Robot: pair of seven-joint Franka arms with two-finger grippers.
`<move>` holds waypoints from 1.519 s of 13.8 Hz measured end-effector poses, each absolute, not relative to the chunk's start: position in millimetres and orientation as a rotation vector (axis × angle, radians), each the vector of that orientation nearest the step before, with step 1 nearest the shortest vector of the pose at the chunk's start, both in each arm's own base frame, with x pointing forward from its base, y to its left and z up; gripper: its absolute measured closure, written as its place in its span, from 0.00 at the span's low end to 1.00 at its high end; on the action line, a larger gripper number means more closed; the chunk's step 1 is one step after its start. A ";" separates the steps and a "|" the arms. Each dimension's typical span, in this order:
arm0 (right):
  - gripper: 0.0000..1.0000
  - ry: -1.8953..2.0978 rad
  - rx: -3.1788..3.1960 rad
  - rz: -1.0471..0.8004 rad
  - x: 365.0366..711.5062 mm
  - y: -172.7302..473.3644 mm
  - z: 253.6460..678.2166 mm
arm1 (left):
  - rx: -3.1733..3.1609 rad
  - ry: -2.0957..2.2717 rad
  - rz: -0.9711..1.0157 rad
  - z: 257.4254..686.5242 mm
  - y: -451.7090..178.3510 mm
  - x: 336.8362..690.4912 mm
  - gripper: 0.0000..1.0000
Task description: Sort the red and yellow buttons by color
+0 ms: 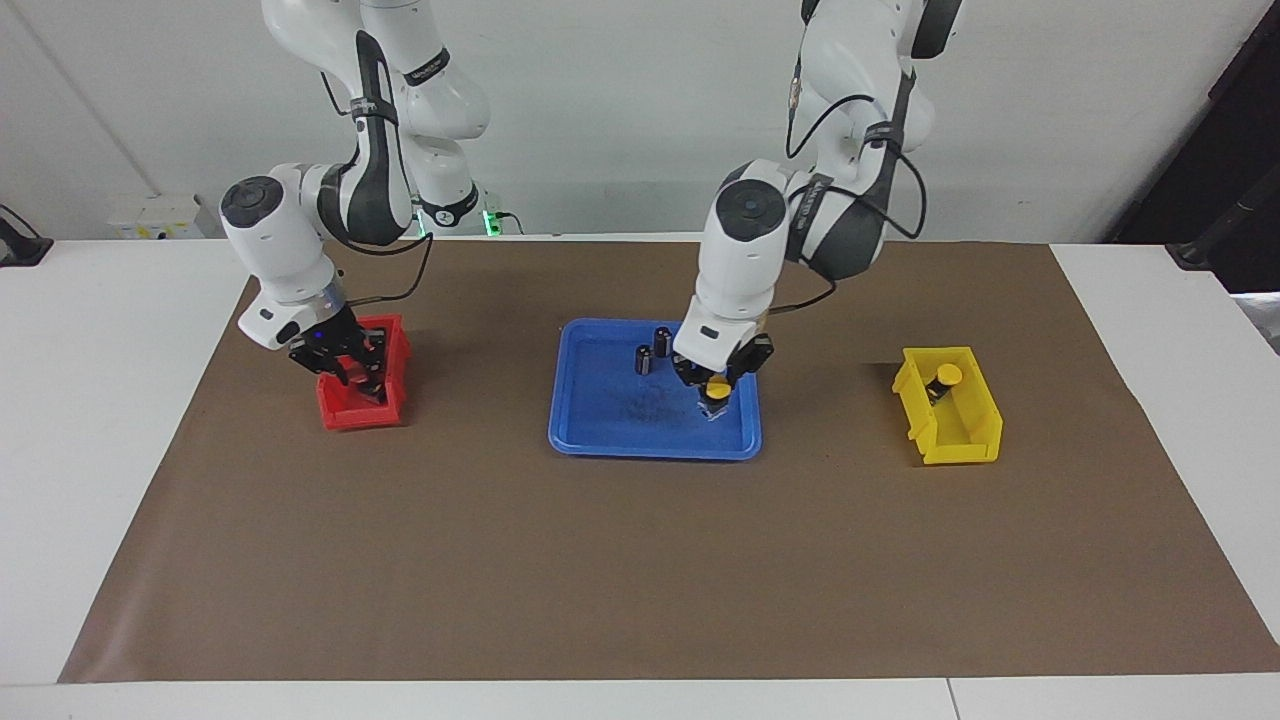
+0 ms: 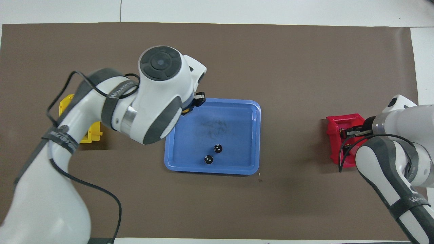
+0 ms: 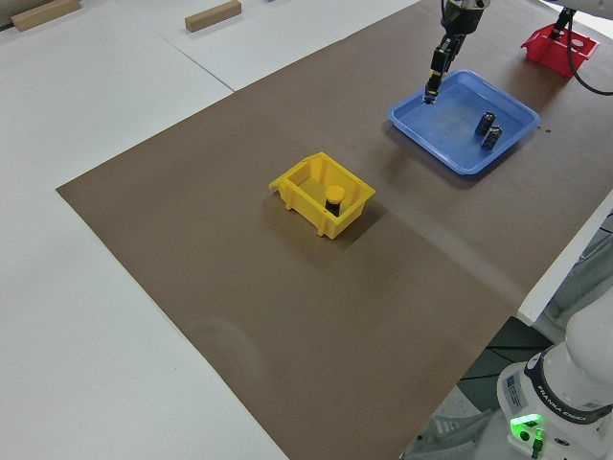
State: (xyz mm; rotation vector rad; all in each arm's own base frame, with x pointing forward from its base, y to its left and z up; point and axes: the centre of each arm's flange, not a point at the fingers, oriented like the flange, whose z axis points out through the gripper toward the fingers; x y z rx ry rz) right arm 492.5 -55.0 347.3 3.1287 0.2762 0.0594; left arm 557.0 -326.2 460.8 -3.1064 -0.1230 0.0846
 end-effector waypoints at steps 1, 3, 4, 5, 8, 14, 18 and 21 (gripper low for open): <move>0.59 0.278 3.128 0.060 492.4 -55.0 347.3 | -3.100 -0.085 0.107 478.8 -281.3 569.6 0.59; 0.59 0.279 3.128 0.060 492.3 -55.0 347.3 | -3.104 0.016 0.110 509.0 -194.4 589.0 0.59; 0.54 0.280 3.128 0.059 492.2 -55.0 347.1 | -3.111 0.077 0.103 519.6 -155.5 595.6 0.59; 0.54 0.280 3.128 0.057 492.0 -54.9 346.8 | -3.115 0.139 0.099 524.3 -122.4 600.6 0.59; 0.26 0.284 3.139 -0.010 500.2 -55.5 364.9 | -3.116 0.252 0.095 507.4 -63.0 609.9 0.59; 0.00 0.160 3.155 -0.052 537.9 -57.4 491.6 | -3.084 0.416 0.072 443.4 -33.9 607.6 0.59; 0.00 -0.066 3.158 -0.103 536.4 -59.1 558.0 | -3.071 0.435 0.054 408.6 -21.8 601.1 0.59; 0.00 -0.154 3.156 -0.085 528.6 -83.4 605.0 | -3.065 0.446 0.033 404.7 -12.2 601.4 0.59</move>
